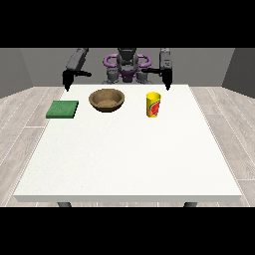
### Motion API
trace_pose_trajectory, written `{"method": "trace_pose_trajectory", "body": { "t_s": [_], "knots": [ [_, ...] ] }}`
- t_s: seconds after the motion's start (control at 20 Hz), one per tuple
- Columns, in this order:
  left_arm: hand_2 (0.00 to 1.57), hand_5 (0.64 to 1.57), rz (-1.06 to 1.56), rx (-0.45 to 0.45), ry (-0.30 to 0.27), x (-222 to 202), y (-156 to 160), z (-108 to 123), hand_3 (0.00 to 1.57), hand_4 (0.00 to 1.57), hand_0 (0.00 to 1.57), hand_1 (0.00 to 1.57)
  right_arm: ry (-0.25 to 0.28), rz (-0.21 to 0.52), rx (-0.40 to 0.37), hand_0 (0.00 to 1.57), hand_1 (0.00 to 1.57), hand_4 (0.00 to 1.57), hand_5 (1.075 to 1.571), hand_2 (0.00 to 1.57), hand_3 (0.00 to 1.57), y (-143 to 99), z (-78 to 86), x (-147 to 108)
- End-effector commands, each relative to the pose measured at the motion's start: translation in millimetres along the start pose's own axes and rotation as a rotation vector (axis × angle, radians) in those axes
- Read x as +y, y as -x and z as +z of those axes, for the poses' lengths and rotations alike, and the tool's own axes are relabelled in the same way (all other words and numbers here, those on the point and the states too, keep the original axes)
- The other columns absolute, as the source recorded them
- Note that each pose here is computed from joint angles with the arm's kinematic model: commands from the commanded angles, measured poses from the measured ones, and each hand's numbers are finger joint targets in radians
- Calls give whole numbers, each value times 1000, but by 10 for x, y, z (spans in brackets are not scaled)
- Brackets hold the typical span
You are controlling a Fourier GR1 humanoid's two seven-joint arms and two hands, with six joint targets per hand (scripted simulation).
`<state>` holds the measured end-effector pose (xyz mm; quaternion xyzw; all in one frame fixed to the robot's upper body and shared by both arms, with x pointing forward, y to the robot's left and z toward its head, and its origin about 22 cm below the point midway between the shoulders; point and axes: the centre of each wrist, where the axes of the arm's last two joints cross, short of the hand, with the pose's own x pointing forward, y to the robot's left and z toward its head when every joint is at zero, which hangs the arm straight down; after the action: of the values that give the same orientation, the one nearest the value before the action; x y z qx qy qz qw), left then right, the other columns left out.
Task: Pick the cup and pour the ball into the bowl, then pick the bowl and place it on the pad
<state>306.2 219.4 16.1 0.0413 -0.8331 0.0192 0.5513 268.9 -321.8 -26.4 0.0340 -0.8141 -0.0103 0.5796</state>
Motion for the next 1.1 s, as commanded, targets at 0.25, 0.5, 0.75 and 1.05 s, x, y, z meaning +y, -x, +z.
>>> {"method": "trace_pose_trajectory", "body": {
  "t_s": [0.25, 0.5, 0.75, 1.05],
  "knots": [
    [0, 1428, -47, -47, -43, 289, 164, -317, 0, 0, 0, 0, 2, -27, -50, 0, 0, 0, 1547, 0, 0, 250, 61, -248],
    [0, 1412, -25, -104, -94, 377, 361, -474, 0, 0, 0, 0, -67, -40, -150, 0, 0, 0, 1547, 0, 0, 103, -342, 28],
    [0, 1393, -42, -130, -102, 508, 416, -541, 0, 0, 0, 0, -67, -27, -163, 0, 0, 0, 1548, 0, 0, 49, -391, -250],
    [0, 1395, -51, -182, -134, 428, 440, -685, 0, 0, 0, 0, -95, -22, -224, 0, 0, 0, 1546, 0, 0, 53, -435, -275]
  ]
}}
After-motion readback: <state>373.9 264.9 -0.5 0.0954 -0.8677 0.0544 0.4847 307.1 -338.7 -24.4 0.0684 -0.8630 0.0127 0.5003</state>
